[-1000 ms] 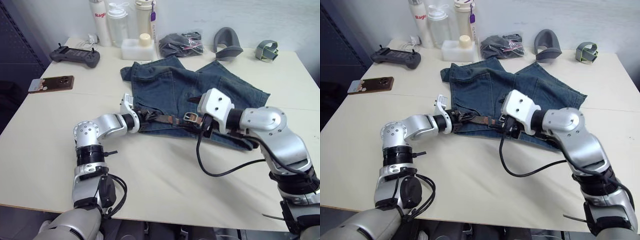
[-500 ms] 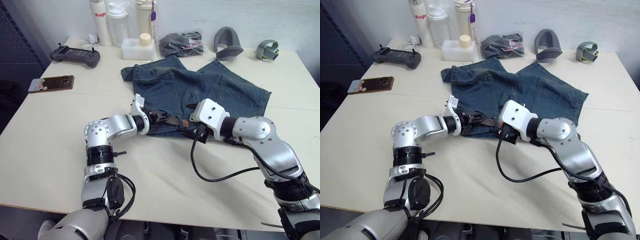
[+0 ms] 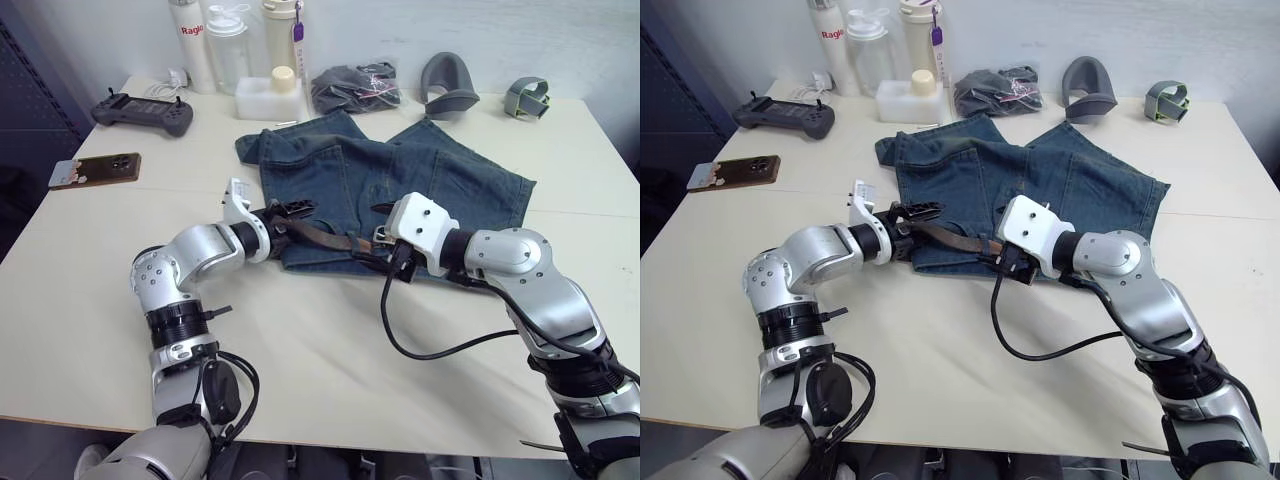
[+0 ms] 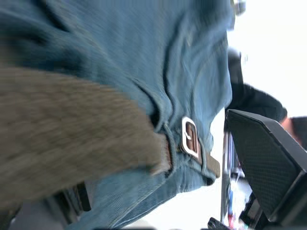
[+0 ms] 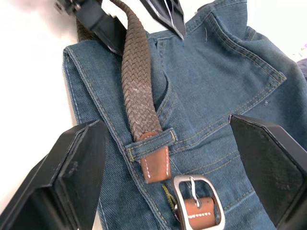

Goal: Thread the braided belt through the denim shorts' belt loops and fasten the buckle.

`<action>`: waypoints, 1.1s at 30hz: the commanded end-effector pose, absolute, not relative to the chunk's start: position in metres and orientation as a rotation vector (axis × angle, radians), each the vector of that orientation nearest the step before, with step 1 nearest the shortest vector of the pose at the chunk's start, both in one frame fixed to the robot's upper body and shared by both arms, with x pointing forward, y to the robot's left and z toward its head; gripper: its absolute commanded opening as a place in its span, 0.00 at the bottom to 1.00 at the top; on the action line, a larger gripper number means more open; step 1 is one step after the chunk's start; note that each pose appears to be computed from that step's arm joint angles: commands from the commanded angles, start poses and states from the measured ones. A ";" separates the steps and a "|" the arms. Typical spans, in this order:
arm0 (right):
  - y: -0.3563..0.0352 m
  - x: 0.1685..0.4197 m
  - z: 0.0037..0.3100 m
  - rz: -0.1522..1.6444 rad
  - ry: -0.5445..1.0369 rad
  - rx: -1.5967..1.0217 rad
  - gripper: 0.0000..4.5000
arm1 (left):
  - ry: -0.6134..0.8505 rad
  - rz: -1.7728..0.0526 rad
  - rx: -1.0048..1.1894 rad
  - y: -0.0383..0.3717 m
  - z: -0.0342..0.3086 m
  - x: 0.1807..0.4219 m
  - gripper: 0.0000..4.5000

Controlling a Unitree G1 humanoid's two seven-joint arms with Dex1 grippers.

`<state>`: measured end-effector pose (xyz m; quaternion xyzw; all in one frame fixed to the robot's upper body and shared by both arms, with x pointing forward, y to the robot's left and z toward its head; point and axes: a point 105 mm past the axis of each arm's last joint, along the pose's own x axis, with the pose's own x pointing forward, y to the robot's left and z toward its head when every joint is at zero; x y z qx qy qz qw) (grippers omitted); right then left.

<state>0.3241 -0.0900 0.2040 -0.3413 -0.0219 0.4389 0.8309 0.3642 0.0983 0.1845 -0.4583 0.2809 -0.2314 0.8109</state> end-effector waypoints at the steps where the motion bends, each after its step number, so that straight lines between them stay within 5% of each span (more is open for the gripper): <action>1: -0.086 0.323 0.217 0.942 -0.106 -0.748 0.97 | 0.537 -0.469 -0.997 0.112 0.202 0.355 0.95; 8: -0.080 0.324 0.217 0.967 -0.114 -0.750 0.97 | 0.558 -0.409 -1.032 0.119 0.196 0.348 0.95; 17: -0.086 0.326 0.219 0.945 -0.111 -0.803 0.97 | 0.603 -0.528 -1.039 0.083 0.197 0.349 0.05; 18: -0.088 0.326 0.219 0.939 -0.108 -0.812 0.97 | 0.607 -0.542 -1.038 0.080 0.197 0.349 0.01; 33: -0.123 0.338 0.194 0.750 -0.140 -1.105 0.97 | 0.635 -0.594 -1.000 0.064 0.192 0.356 0.01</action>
